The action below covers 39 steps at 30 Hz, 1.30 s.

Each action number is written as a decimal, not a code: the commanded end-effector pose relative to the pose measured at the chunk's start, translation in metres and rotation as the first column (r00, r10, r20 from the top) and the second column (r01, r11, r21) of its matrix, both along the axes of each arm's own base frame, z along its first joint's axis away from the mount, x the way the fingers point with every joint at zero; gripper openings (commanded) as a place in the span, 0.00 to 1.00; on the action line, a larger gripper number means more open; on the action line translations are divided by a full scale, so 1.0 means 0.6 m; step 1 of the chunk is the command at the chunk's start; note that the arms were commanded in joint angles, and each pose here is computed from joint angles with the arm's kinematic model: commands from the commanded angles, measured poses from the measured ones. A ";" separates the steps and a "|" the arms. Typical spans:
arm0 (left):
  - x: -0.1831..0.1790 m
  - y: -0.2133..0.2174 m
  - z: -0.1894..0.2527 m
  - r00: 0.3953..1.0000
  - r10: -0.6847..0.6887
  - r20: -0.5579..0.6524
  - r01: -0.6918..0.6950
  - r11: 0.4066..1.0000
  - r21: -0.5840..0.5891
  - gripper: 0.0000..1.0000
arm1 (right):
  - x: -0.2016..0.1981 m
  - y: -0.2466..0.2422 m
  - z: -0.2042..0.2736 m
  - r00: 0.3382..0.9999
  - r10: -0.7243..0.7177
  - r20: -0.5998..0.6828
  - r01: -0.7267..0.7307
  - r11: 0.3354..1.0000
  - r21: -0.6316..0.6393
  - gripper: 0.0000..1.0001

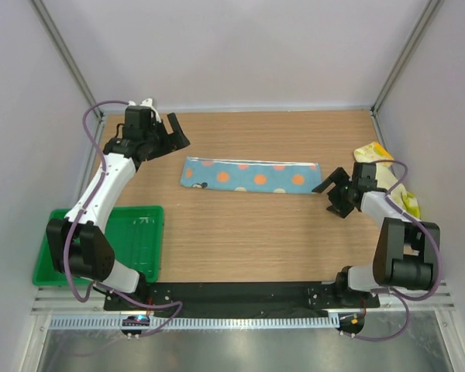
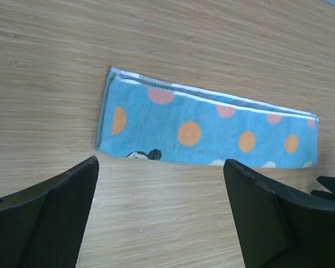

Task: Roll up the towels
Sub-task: Fold the towel

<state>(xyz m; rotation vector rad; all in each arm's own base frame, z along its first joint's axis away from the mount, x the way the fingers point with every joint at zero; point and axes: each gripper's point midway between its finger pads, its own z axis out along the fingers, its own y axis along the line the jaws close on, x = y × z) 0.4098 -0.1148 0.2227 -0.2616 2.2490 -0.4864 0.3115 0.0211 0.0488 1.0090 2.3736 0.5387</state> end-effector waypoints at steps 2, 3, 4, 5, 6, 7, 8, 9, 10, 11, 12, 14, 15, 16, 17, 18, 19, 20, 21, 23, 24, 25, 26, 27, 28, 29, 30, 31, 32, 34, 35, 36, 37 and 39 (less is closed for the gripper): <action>0.009 0.009 0.033 0.998 0.013 0.054 -0.014 1.000 0.016 0.93 | 0.033 0.001 0.001 0.999 -0.001 0.053 0.000 1.000 0.016 0.88; 0.009 0.009 0.032 0.999 0.013 0.049 -0.014 1.000 0.017 0.93 | 0.038 -0.001 0.001 0.998 -0.005 0.059 0.004 1.000 0.014 0.88; 0.009 0.009 0.031 0.999 0.014 0.048 -0.015 1.000 0.019 0.93 | 0.041 -0.001 -0.002 0.998 -0.005 0.057 0.004 1.000 0.015 0.87; 0.009 0.011 0.031 0.999 0.015 0.049 -0.016 1.000 0.023 0.93 | 0.042 -0.002 -0.010 0.999 -0.008 0.045 0.007 1.000 0.015 0.86; 0.009 0.011 0.030 0.999 0.018 0.047 -0.019 1.000 0.023 0.93 | 0.047 -0.007 -0.011 0.999 -0.015 0.049 0.014 1.000 0.018 0.86; 0.009 0.011 0.029 0.999 0.017 0.046 -0.018 1.000 0.023 0.93 | 0.049 -0.008 -0.015 0.999 -0.017 0.045 0.016 1.000 0.022 0.86; 0.010 0.011 0.031 0.999 0.017 0.049 -0.019 1.000 0.024 0.93 | 0.053 -0.009 -0.024 0.999 -0.021 0.037 0.020 0.999 0.027 0.85; 0.011 0.012 0.029 0.999 0.020 0.047 -0.021 0.999 0.027 0.93 | 0.056 -0.011 -0.027 0.999 -0.023 0.035 0.022 0.999 0.034 0.85; 0.011 0.011 0.027 0.999 0.017 0.044 -0.019 0.999 0.028 0.93 | 0.057 -0.011 -0.032 0.999 -0.024 0.029 0.023 0.999 0.038 0.85; 0.012 0.011 0.027 0.999 0.018 0.044 -0.020 0.999 0.029 0.93 | 0.059 -0.013 -0.040 0.999 -0.026 0.020 0.025 0.999 0.041 0.84; 0.011 0.011 0.027 0.999 0.016 0.044 -0.018 0.999 0.030 0.92 | 0.061 -0.014 -0.043 0.999 -0.027 0.019 0.026 0.999 0.042 0.84; 0.012 0.011 0.028 0.999 0.018 0.044 -0.019 0.999 0.030 0.92 | 0.065 -0.015 -0.047 0.999 -0.027 0.018 0.026 0.999 0.046 0.84; 0.013 0.012 0.027 0.999 0.018 0.044 -0.019 0.999 0.033 0.92 | 0.067 -0.016 -0.053 1.000 -0.027 0.014 0.026 0.998 0.049 0.84; 0.013 0.013 0.026 0.999 0.021 0.042 -0.022 0.999 0.034 0.93 | 0.069 -0.015 -0.053 1.000 -0.025 0.015 0.025 0.998 0.052 0.84; 0.013 0.015 0.025 0.999 0.022 0.041 -0.024 0.999 0.036 0.93 | 0.073 -0.015 -0.052 0.999 -0.025 0.023 0.023 0.998 0.052 0.84; 0.014 0.014 0.024 0.999 0.020 0.040 -0.021 0.999 0.038 0.93 | 0.074 -0.015 -0.056 1.000 -0.022 0.021 0.021 0.998 0.052 0.84; 0.014 0.014 0.024 0.999 0.020 0.039 -0.021 0.999 0.038 0.92 | 0.076 -0.016 -0.056 0.999 -0.024 0.022 0.023 0.998 0.052 0.84; 0.015 0.014 0.021 0.999 0.020 0.036 -0.021 0.999 0.039 0.92 | 0.079 -0.017 -0.055 0.999 -0.022 0.027 0.020 0.999 0.050 0.84; 0.015 0.015 0.023 0.999 0.022 0.037 -0.024 0.999 0.037 0.92 | 0.080 -0.018 -0.056 0.999 -0.022 0.026 0.020 0.999 0.050 0.84; 0.015 0.013 0.022 0.999 0.019 0.033 -0.020 0.999 0.035 0.92 | 0.084 -0.019 -0.059 1.000 -0.021 0.023 0.020 0.999 0.048 0.84; 0.016 0.015 0.021 0.999 0.021 0.032 -0.023 0.999 0.036 0.92 | 0.085 -0.019 -0.058 0.999 -0.020 0.025 0.019 0.999 0.049 0.84; 0.016 0.014 0.020 0.999 0.021 0.030 -0.022 0.999 0.035 0.92 | 0.087 -0.020 -0.059 0.999 -0.022 0.025 0.020 0.999 0.047 0.84; 0.017 0.015 0.020 0.999 0.023 0.030 -0.024 0.999 0.035 0.92 | 0.087 -0.021 -0.060 0.999 -0.022 0.023 0.021 0.999 0.046 0.84; 0.017 0.016 0.019 0.999 0.024 0.028 -0.025 0.999 0.035 0.92 | 0.088 -0.021 -0.060 0.999 -0.022 0.023 0.020 0.999 0.047 0.84; 0.017 0.016 0.019 0.999 0.024 0.028 -0.025 0.999 0.033 0.92 | 0.090 -0.021 -0.059 0.999 -0.022 0.025 0.020 0.999 0.047 0.83; 0.018 0.016 0.020 0.999 0.024 0.029 -0.025 0.999 0.033 0.92 | 0.089 -0.022 -0.060 0.999 -0.025 0.023 0.024 0.999 0.047 0.83; 0.017 0.016 0.018 0.999 0.024 0.026 -0.025 0.999 0.033 0.92 | 0.089 -0.021 -0.059 0.999 -0.023 0.023 0.022 0.999 0.049 0.83; 0.017 0.017 0.020 0.999 0.025 0.028 -0.026 0.999 0.033 0.92 | 0.089 -0.021 -0.059 0.999 -0.025 0.021 0.024 0.998 0.053 0.82; 0.017 0.016 0.019 0.999 0.024 0.026 -0.025 0.999 0.032 0.92 | 0.087 -0.019 -0.059 0.999 -0.026 0.019 0.025 0.998 0.059 0.81; 0.017 0.017 0.019 0.999 0.026 0.025 -0.027 0.999 0.033 0.92 | 0.083 -0.016 -0.057 1.000 -0.021 0.021 0.019 0.998 0.067 0.80; 0.017 0.017 0.019 0.999 0.026 0.025 -0.027 0.999 0.033 0.92 | 0.076 -0.015 -0.057 1.000 -0.020 0.016 0.019 0.998 0.065 0.79; 0.018 0.018 0.020 0.999 0.028 0.026 -0.029 0.999 0.031 0.92 | 0.073 -0.013 -0.055 1.000 -0.022 0.019 0.021 0.997 0.068 0.79; 0.018 0.019 0.021 0.999 0.027 0.028 -0.028 0.999 0.029 0.92 | 0.069 -0.013 -0.054 1.000 -0.023 0.017 0.022 0.997 0.069 0.77; 0.018 0.019 0.020 0.999 0.027 0.025 -0.028 0.999 0.026 0.92 | 0.059 -0.010 -0.053 0.999 -0.027 0.019 0.026 0.997 0.073 0.76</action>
